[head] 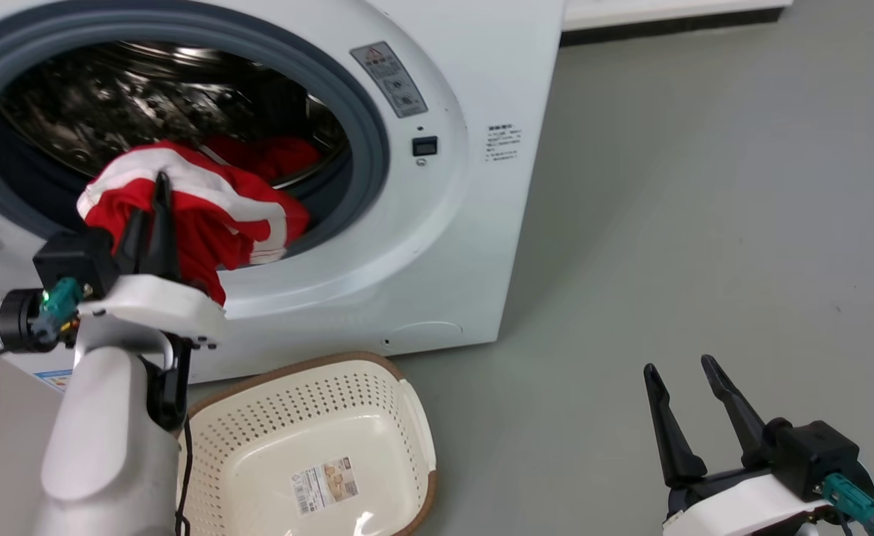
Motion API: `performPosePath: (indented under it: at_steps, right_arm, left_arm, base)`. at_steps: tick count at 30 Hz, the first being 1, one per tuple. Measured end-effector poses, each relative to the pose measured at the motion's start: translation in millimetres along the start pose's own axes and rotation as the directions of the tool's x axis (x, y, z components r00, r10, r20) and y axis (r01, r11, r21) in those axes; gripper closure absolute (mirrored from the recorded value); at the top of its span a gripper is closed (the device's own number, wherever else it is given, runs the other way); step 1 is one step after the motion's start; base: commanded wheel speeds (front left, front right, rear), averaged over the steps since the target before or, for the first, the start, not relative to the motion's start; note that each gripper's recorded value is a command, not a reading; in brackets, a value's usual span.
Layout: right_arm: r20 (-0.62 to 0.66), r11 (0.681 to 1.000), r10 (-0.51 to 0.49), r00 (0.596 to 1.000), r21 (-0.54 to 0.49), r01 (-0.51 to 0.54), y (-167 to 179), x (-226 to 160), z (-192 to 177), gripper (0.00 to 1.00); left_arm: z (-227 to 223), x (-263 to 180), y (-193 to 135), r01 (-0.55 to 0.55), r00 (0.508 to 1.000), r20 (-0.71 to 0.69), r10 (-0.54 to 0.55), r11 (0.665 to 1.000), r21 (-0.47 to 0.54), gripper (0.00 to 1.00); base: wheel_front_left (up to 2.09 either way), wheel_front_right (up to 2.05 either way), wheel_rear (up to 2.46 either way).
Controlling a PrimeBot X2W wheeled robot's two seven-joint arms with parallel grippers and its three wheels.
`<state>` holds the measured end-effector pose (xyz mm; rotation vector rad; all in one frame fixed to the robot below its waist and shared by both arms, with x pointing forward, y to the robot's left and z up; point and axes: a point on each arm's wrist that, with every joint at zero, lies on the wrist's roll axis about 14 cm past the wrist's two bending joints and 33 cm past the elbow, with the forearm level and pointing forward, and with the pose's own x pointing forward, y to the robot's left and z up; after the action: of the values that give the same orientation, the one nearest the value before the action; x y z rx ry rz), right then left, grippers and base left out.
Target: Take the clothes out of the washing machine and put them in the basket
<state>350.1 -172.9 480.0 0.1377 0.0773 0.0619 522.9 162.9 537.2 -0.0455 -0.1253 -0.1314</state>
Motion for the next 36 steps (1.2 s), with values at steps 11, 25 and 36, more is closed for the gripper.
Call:
performPosePath:
  at_steps: [11, 25, 36]
  right_arm:
    - [0.013, 0.998, 0.058, 0.998, -0.007, -0.058, 18.7, -9.3, 9.1, 0.00]
    - [-0.044, 0.995, 0.102, 0.994, -0.008, -0.103, 31.8, -1.7, -3.4, 0.00]
    - [-0.124, 0.991, 0.131, 0.984, 0.010, -0.131, 36.2, 50.4, -40.3, 0.00]
  left_arm:
    - [23.6, -68.9, -7.7, -0.014, 0.997, 0.081, 0.016, 1.000, -0.022, 1.00]
    - [-44.2, -153.1, -7.4, -0.122, 0.985, -0.132, 0.110, 0.989, -0.083, 1.00]
    - [-165.4, -149.5, -17.7, -0.157, 0.883, -0.462, 0.080, 0.979, -0.129, 1.00]
  base:
    - [0.00, 0.00, 0.00]
    - [0.00, 0.00, 0.00]
    - [0.00, 0.00, 0.00]
